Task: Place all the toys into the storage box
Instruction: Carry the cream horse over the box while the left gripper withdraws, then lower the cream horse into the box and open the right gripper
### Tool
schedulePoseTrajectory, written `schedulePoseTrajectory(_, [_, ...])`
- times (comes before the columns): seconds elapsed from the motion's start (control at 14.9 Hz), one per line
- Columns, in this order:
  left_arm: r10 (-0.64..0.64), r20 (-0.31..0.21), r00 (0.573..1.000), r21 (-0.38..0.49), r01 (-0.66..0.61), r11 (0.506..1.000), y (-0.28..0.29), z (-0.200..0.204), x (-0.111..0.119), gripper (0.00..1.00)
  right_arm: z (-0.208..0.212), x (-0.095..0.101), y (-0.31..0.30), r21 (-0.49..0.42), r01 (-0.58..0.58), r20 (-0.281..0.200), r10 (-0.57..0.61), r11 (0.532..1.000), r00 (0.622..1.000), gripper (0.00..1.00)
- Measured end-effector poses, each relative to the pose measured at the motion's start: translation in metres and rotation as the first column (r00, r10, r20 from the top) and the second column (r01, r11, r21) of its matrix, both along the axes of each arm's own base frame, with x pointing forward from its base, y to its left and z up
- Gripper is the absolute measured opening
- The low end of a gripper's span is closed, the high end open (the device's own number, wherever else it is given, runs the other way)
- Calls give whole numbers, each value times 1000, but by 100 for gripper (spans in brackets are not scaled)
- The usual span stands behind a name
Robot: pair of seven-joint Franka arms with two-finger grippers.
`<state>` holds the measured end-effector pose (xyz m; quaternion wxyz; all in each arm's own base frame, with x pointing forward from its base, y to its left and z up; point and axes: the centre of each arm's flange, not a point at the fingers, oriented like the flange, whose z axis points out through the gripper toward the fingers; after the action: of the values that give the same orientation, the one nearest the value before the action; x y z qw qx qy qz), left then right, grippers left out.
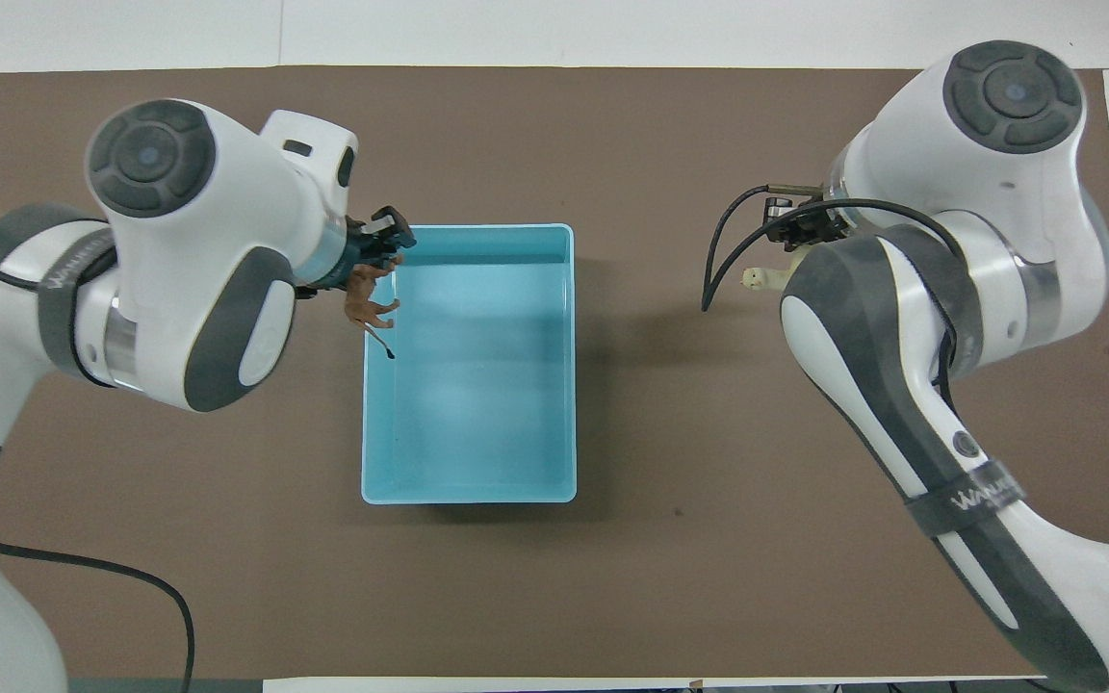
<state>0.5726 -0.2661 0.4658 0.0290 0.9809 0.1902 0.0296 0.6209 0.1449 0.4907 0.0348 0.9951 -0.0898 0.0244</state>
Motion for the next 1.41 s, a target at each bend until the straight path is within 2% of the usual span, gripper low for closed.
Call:
schedulePoseTrajectory(0.2, [-22, -20, 1000, 6, 22, 1000, -41, -25, -30, 49, 45, -17, 2, -5, -14, -7, 14, 1000, 1000, 41])
schedulePoseTrajectory(0.27, [-24, -27, 999, 11, 25, 1000, -42, -32, -34, 55, 51, -21, 3, -5, -21, -8, 21, 1000, 1000, 41])
schedulePoseTrajectory(0.4, [-10, -28, 1000, 15, 10, 1000, -32, -32, -34, 74, 53, -23, 6, -4, -34, -9, 33, 999, 999, 41])
schedulePoseTrajectory(0.54, [30, -7, 1000, 11, -30, 999, -8, -17, -25, 97, 52, -26, 18, 4, -53, -13, 53, 999, 999, 41])
schedulePoseTrajectory(0.6, [48, 0, 999, 14, -48, 999, 13, -9, -18, 100, 52, -29, 29, 19, -69, -16, 69, 997, 998, 41])
schedulePoseTrajectory(0.74, [3, -2, 1000, 34, -2, 999, 71, 0, -1, 100, 52, -39, 65, 50, -104, -11, 104, 993, 994, 41])
schedulePoseTrajectory(0.94, [-129, -10, 992, 56, 129, 990, 175, -3, 22, 100, 41, -66, 157, 82, -81, 29, 78, 993, 997, 41])
schedulePoseTrajectory(1.07, [-236, -25, 971, 65, 237, 969, 228, -9, 26, 100, 18, -81, 216, 111, -84, 55, 78, 990, 995, 41])
schedulePoseTrajectory(1.21, [-314, -32, 949, 69, 315, 947, 257, -19, 24, 100, -14, -88, 254, 121, -97, 52, 91, 988, 995, 41])
schedulePoseTrajectory(1.27, [-324, -17, 946, 75, 324, 943, 267, -26, 25, 100, -33, -90, 269, 121, -100, 44, 95, 988, 994, 41])
schedulePoseTrajectory(1.41, [-324, 32, 946, 93, 320, 943, 280, -54, 25, 100, -71, -96, 302, 103, -116, 69, 109, 988, 992, 41])
